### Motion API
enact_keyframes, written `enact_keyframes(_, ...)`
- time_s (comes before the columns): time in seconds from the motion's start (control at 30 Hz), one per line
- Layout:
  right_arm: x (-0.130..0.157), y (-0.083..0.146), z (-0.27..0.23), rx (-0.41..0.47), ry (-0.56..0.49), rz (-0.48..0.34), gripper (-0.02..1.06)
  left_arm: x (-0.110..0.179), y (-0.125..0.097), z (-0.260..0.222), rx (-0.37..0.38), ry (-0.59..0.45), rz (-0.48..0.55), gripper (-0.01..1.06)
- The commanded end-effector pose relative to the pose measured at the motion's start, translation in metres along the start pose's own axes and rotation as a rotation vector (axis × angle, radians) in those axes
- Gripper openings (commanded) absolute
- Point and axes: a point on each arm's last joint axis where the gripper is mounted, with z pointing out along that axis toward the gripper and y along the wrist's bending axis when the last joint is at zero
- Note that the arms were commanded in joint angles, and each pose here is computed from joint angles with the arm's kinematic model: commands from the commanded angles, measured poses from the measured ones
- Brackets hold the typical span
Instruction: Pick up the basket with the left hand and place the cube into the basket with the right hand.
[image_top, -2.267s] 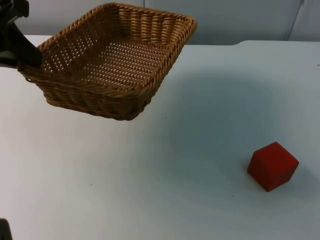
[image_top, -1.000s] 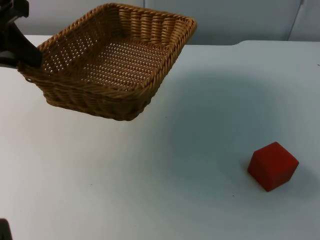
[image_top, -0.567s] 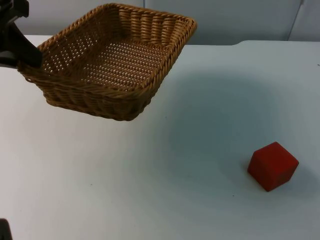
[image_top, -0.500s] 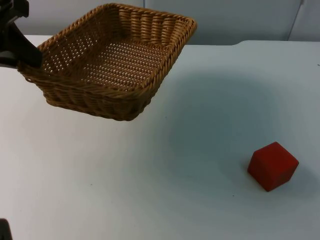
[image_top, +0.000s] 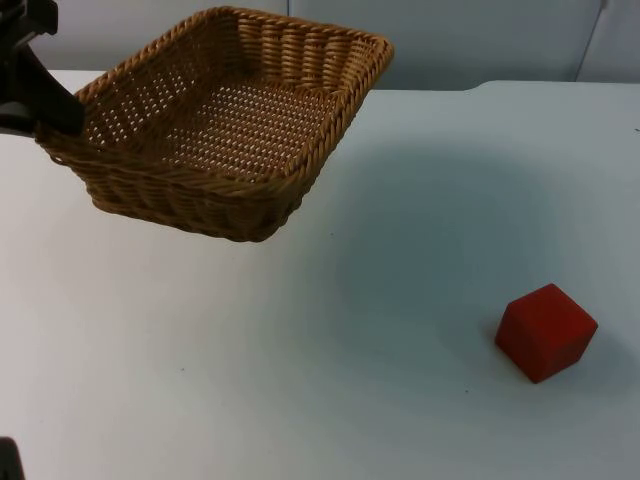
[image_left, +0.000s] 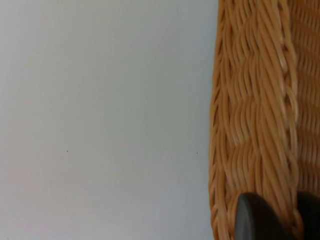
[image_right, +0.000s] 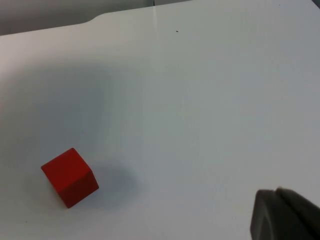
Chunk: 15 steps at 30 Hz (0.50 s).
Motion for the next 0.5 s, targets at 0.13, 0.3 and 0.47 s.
enact_keyframes(0.13,0.0005,0.0000,0.0005,0.002,-0.008,0.003,0.00,-0.0035,-0.0064,-0.0044,0.031,-0.021,-0.011,0.00)
enact_keyframes(0.3,0.0003,0.0000,0.0008,0.002,-0.006,0.003,0.00,-0.0035,-0.0064,-0.0044,0.031,-0.021,-0.011,0.00)
enact_keyframes(0.47,-0.0009,0.0005,0.0027,-0.003,0.006,0.006,0.00,-0.0035,-0.0064,-0.0044,0.031,-0.021,-0.011,0.00)
